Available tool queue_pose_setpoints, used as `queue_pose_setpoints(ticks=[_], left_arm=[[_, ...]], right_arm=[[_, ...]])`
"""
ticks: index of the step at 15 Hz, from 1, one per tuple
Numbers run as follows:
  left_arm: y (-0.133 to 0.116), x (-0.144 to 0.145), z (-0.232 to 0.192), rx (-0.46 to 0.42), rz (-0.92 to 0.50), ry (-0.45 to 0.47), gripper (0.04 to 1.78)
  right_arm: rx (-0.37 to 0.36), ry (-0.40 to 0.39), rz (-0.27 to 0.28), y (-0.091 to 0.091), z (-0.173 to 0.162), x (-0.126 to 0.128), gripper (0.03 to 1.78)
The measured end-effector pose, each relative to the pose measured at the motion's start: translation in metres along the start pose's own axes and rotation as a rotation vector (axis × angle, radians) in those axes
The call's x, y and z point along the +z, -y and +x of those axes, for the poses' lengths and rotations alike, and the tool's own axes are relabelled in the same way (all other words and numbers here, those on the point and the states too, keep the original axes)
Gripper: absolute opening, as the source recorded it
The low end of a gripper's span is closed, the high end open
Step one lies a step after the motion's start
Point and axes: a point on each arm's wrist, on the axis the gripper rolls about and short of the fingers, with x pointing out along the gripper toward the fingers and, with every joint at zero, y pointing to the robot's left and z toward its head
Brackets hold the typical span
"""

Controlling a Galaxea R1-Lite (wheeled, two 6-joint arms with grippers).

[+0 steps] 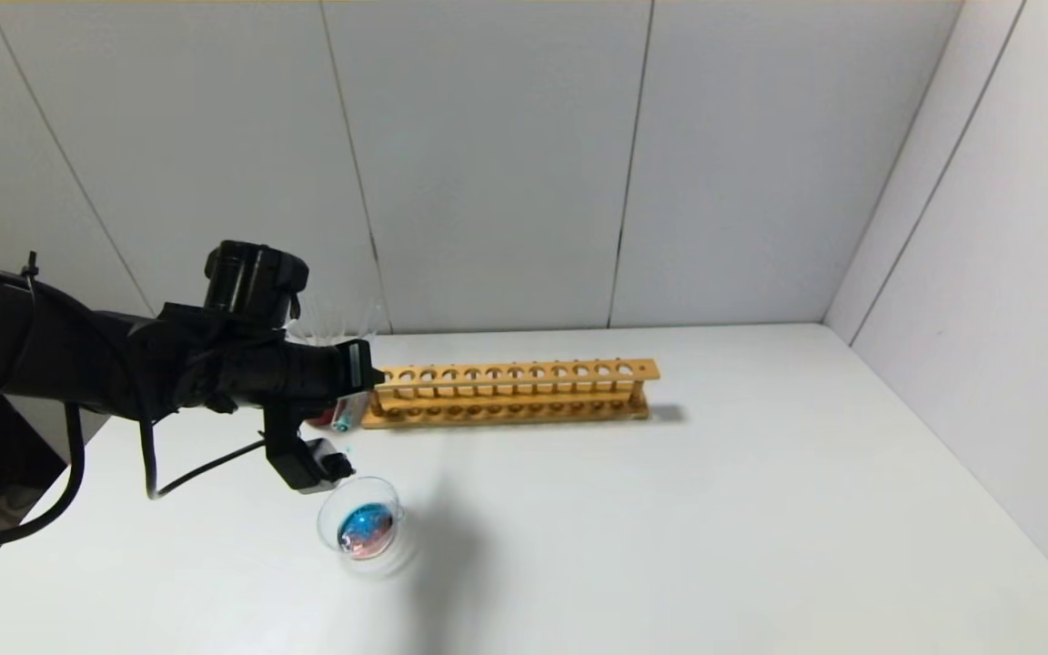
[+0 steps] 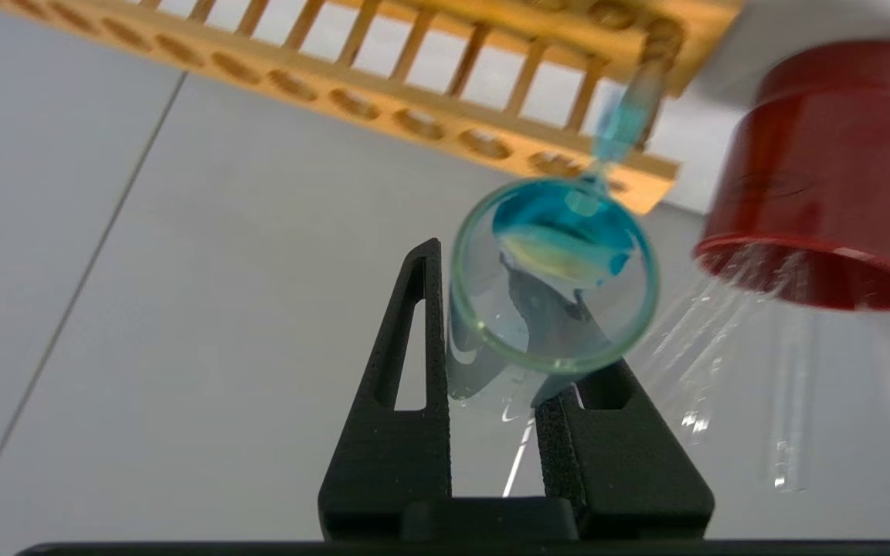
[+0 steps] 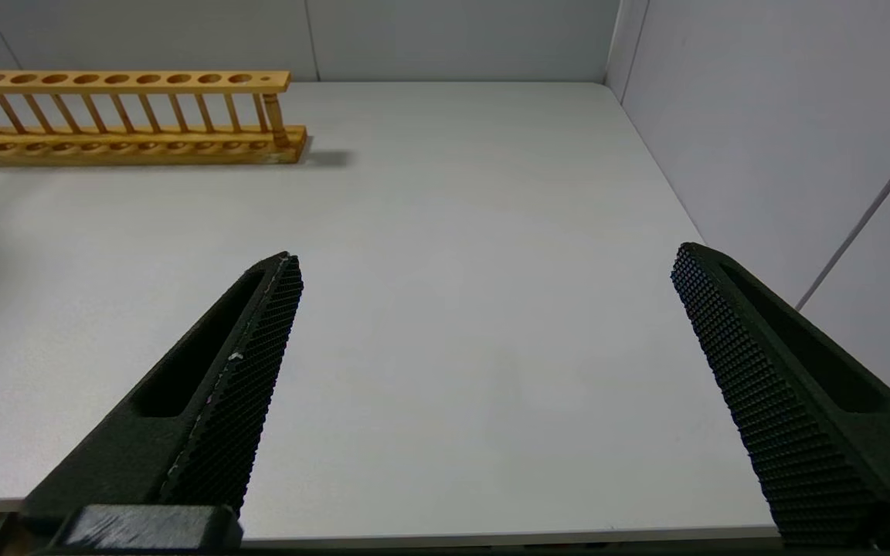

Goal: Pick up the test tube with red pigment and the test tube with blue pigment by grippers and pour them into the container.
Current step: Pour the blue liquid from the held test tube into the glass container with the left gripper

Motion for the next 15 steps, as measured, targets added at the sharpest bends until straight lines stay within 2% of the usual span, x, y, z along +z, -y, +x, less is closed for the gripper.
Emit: queue_pose_setpoints(ticks=[6,15], left_arm=[[-0.011,0.000,-0.002,0.034,0.022,-0.021,0.35],[-0.008,0.009,-0.010,0.027,0.001,-0.005,0.35]], right_arm=[[0.000,0.000,0.000,0.000,0.000,0.000,1.75],[0.000,0.000,0.000,0.000,0.000,0.000,1.75]])
